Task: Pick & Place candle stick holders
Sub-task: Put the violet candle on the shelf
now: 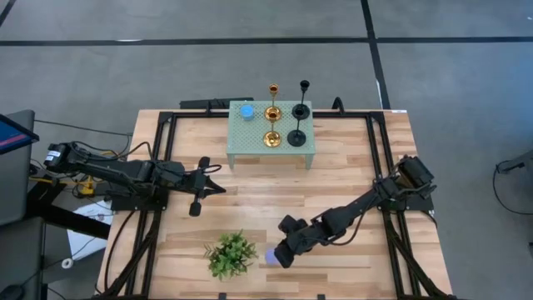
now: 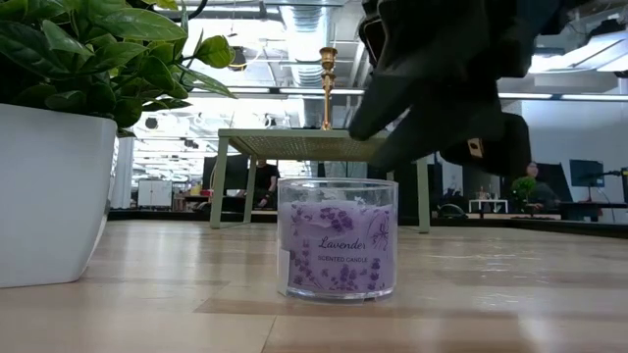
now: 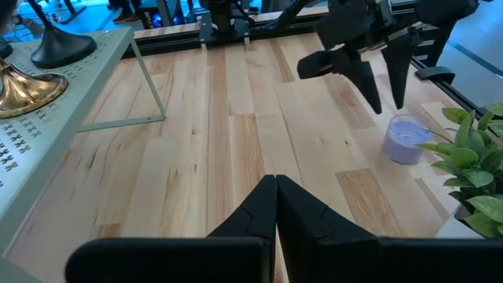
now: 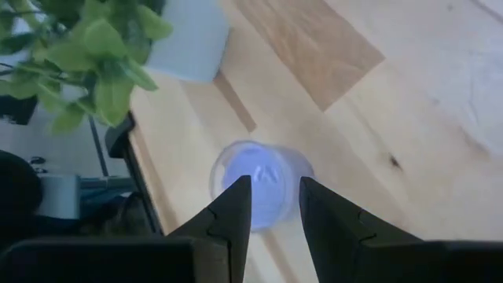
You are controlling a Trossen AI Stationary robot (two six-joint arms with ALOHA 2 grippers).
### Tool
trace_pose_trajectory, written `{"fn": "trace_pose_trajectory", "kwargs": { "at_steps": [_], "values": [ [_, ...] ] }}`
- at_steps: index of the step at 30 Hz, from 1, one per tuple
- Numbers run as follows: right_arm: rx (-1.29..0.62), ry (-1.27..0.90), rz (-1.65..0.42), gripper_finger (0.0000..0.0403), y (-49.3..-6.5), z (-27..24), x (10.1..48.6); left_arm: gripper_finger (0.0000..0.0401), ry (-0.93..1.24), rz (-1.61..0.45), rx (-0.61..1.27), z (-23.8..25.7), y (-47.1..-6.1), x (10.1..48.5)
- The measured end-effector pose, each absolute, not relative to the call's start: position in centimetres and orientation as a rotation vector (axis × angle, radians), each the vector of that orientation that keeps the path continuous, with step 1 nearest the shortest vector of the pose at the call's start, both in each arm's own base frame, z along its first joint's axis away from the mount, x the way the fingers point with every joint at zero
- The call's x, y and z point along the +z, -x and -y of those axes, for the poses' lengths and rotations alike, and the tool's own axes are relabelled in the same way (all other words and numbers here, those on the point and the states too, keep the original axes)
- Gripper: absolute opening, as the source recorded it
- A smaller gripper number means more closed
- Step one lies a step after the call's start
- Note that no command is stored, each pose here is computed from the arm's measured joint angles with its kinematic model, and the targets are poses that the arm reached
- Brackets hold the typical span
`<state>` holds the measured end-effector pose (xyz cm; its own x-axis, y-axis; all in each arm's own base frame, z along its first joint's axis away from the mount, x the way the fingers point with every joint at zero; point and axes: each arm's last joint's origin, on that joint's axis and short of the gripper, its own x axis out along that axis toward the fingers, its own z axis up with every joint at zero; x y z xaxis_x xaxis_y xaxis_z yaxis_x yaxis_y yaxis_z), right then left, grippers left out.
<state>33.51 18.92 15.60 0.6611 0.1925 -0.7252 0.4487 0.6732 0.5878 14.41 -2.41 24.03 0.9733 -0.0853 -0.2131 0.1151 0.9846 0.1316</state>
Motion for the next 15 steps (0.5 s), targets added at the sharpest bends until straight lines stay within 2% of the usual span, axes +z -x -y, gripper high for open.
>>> {"fn": "trace_pose_trajectory", "kwargs": {
  "at_steps": [15],
  "values": [
    [-0.222,-0.839,-0.935,0.0101,-32.8,-18.3,14.2,0.0008,-0.144,-0.208,-0.101,2.4,-14.4,24.0]
  ]
}}
